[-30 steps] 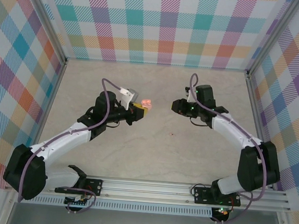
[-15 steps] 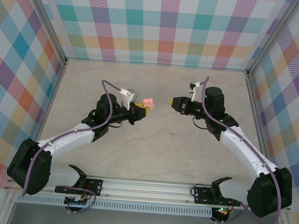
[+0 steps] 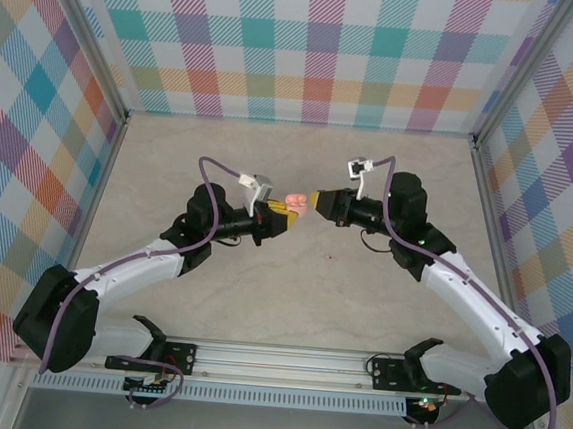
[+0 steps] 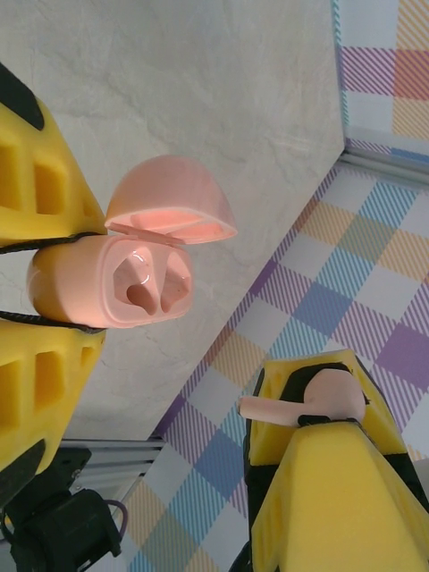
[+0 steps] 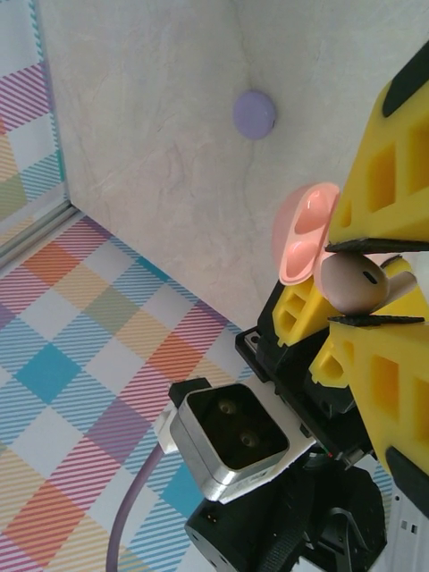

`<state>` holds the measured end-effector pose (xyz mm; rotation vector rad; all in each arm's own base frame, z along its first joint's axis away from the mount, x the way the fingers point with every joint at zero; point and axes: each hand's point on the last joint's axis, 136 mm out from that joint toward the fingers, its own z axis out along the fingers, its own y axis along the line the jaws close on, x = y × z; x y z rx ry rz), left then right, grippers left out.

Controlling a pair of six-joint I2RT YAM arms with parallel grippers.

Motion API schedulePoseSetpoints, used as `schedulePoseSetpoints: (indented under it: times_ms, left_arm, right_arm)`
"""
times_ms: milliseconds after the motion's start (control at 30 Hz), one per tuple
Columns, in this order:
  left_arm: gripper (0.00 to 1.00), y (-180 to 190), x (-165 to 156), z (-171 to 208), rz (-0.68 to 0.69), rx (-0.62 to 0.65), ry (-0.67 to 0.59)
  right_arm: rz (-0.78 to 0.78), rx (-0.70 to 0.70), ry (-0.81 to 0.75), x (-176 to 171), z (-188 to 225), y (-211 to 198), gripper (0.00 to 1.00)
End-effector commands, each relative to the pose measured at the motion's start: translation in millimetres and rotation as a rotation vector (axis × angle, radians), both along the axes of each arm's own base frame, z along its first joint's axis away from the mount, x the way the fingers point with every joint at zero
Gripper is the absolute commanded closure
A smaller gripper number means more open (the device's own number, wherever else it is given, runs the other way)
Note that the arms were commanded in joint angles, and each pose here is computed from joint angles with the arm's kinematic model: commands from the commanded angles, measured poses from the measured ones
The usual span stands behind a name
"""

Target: Insert the wireless bluetooth earbuds into the charging case

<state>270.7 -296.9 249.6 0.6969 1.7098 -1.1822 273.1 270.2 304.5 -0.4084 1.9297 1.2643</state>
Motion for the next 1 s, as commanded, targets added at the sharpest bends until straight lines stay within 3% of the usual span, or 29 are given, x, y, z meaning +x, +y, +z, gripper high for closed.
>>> schedulePoseSetpoints:
  times_ms: [0, 967]
  left_arm:
    - [0.91, -8.0, -11.4, 32.4, -0.064, -0.052, -0.076]
    - [0.91, -17.7, -23.0, 47.3, -0.133, -0.068, -0.051]
  right_arm:
    - [0.016, 0.018, -0.102, -5.2, 27.1, 2.7, 0.75]
    - [0.003, -0.061, -0.161, -7.9, 24.6, 17.2, 0.75]
